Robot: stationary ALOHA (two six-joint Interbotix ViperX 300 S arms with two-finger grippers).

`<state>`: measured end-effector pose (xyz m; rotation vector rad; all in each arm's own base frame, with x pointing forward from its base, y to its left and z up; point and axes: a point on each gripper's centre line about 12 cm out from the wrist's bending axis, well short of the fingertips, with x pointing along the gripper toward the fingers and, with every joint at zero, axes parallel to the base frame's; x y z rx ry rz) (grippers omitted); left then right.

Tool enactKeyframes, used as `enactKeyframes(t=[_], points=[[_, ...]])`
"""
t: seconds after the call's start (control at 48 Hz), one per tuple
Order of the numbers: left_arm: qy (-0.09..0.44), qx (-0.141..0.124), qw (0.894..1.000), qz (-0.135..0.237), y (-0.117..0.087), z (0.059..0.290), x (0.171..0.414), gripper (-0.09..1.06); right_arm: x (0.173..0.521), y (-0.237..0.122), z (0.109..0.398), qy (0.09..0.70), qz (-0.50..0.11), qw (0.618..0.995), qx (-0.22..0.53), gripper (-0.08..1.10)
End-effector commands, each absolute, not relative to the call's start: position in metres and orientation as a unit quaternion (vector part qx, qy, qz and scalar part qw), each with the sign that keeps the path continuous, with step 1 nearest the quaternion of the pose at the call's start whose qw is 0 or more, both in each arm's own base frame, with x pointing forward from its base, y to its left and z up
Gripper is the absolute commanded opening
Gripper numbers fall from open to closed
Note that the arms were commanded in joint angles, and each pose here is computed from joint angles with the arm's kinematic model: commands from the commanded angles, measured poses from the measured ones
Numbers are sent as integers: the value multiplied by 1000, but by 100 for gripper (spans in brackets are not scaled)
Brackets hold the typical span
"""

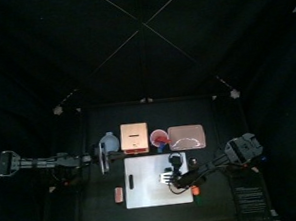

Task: Place sushi on board then cut the sushi with the knife then place the pieces on the plate
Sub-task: Pick knife at handle with right hand

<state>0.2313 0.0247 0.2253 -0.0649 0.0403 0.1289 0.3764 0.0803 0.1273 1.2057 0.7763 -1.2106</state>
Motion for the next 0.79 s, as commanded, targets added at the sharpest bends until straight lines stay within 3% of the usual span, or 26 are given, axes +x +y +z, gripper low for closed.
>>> enactKeyframes(t=[0.021, 0.333, 0.562, 0.792], points=[[7, -30, 997, 67, 27, 234, 235, -2, 386, 81, 142, 323, -506, 599, 531, 62], [8, -30, 997, 76, 31, 233, 235, -2, 390, 83, 136, 327, -493, 603, 534, 89], [9, -30, 997, 76, 31, 232, 234, -2, 390, 83, 143, 324, -489, 608, 535, 90], [11, -31, 997, 76, 31, 231, 233, -2, 384, 76, 178, 323, -460, 649, 513, 90]])
